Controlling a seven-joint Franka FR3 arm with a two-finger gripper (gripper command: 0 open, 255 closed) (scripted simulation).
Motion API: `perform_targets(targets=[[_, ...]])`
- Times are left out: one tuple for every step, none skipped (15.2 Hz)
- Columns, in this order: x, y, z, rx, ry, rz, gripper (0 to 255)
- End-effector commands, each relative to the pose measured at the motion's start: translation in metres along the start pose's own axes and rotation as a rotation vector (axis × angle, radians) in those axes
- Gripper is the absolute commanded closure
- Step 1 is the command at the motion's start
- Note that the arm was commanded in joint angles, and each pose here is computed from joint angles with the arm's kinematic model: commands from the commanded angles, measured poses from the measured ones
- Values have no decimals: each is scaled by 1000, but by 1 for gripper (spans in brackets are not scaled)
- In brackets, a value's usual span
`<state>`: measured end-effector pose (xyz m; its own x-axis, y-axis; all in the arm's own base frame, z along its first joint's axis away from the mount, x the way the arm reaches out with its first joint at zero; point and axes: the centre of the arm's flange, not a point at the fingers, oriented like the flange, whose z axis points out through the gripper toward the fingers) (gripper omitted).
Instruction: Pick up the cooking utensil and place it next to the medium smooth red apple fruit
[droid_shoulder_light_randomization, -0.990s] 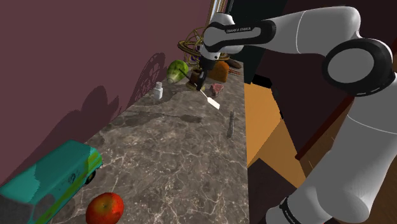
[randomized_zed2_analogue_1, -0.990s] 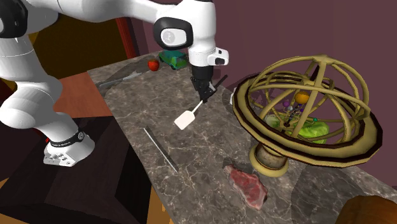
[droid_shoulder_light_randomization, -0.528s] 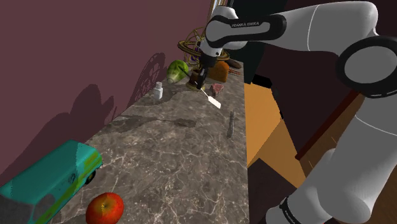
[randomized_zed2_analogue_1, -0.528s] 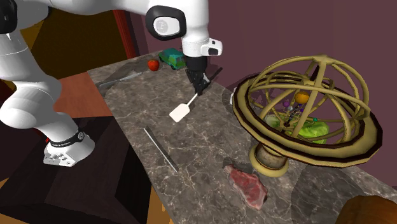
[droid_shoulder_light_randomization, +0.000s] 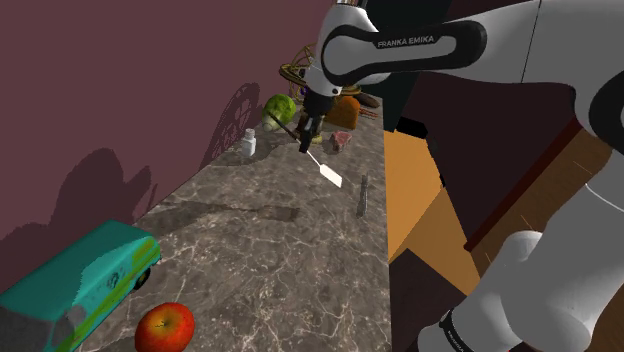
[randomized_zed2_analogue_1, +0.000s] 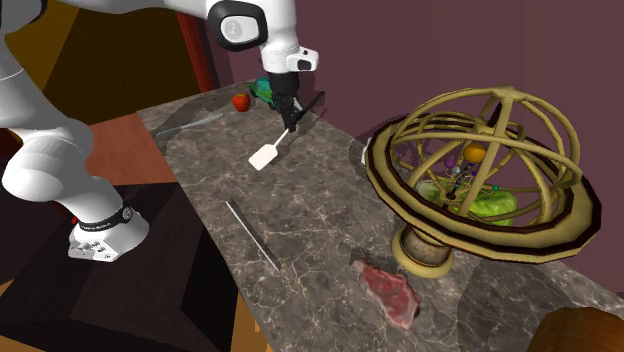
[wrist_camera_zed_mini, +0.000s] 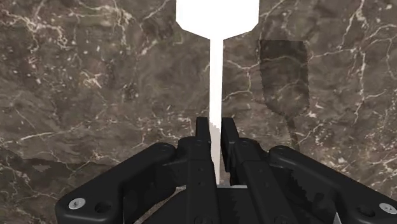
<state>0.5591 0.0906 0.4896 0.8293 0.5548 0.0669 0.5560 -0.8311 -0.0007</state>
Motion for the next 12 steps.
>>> perform_targets(targets=[[1, -26, 3, 0, 0, 2, 255], [1, -39, 3, 0, 0, 2, 255], [1, -52, 3, 0, 0, 2, 255], [1, -65, 3, 0, 0, 2, 255], [1, -79, 3, 0, 0, 2, 255], [2, -92, 3, 0, 0, 2, 255], [2, -105, 3, 0, 0, 2, 255], [2, -118, 3, 0, 0, 2, 255], [2, -131, 3, 0, 0, 2, 255], [2, -145, 3, 0, 0, 2, 255], [2, -158, 3, 0, 0, 2, 255], [2, -171, 3, 0, 0, 2, 255]])
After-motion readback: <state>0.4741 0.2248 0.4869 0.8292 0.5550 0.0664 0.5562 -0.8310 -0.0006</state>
